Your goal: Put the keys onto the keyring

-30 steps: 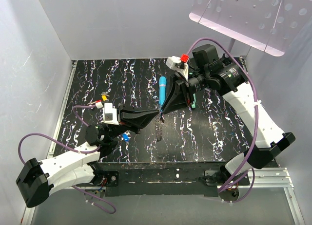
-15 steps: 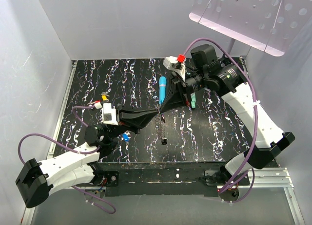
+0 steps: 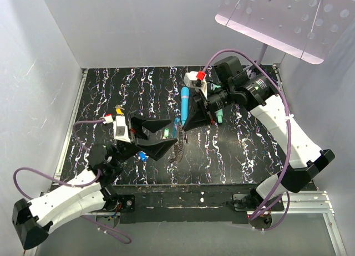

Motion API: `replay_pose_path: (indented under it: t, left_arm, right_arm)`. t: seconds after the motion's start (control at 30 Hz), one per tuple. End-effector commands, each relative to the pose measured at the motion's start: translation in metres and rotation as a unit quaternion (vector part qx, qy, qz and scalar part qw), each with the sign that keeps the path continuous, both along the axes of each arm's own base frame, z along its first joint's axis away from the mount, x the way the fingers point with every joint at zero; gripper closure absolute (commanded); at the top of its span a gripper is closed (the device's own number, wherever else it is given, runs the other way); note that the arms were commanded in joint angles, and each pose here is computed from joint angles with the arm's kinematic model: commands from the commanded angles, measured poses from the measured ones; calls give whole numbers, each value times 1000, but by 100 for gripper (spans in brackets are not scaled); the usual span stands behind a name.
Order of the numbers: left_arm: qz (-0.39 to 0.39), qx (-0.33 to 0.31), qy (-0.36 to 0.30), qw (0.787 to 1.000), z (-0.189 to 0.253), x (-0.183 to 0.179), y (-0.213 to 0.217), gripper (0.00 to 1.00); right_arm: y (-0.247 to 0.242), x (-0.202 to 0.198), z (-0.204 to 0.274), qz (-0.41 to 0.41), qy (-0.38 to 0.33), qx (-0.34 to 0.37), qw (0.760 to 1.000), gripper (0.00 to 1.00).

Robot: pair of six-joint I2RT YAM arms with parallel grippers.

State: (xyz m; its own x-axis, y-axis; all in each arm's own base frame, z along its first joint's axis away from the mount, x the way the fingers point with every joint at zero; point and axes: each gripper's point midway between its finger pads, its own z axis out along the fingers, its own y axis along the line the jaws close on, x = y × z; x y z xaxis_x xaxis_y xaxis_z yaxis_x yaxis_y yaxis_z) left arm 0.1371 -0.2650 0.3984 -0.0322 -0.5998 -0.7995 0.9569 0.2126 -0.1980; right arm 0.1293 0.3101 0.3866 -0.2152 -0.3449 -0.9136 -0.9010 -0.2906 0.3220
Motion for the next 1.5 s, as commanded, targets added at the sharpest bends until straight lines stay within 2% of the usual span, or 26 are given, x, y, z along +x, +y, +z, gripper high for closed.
replay_pose_path:
  t: [0.0,0.07,0.13,0.23,0.57,0.8,1.17,1.3,1.37,1.47]
  left_arm:
    - [30,107,109,988,-39,6,10,13]
    - [55,164,157,972,-56,8,22,4]
    - [65,224,185,955,-74,4,30,2]
    - [61,261,203,942,-82,-3,36,2]
    - [37,232,198,952,-84,2,17,2]
    - [5,253,191,948,-89,5,-4,2]
    - [-42,274,137,951,-86,1,-25,2]
    - [-40,288,119,949,-89,8,-32,9]
    - [-39,292,108,949,-90,11,-36,16]
    - [-38,272,70,959,-77,15,-43,21]
  right_arm:
    - [-24,-9,-21,9,-76,-34,996,99]
    - [-37,-11,-38,21,-101,-68,992,99]
    - [-48,-9,-53,18,-118,-107,987,99]
    - [-58,-10,-66,14,-129,-132,983,99]
    - [-69,-9,-81,9,-113,-152,982,99]
    - [-68,-4,-88,4,-103,-165,981,99]
    - [-63,1,-94,2,-80,-173,982,99]
    - [-62,1,-94,0,-78,-172,982,99]
    - [-62,1,-94,-2,-76,-172,982,99]
    - [-61,0,-92,0,-73,-168,983,99]
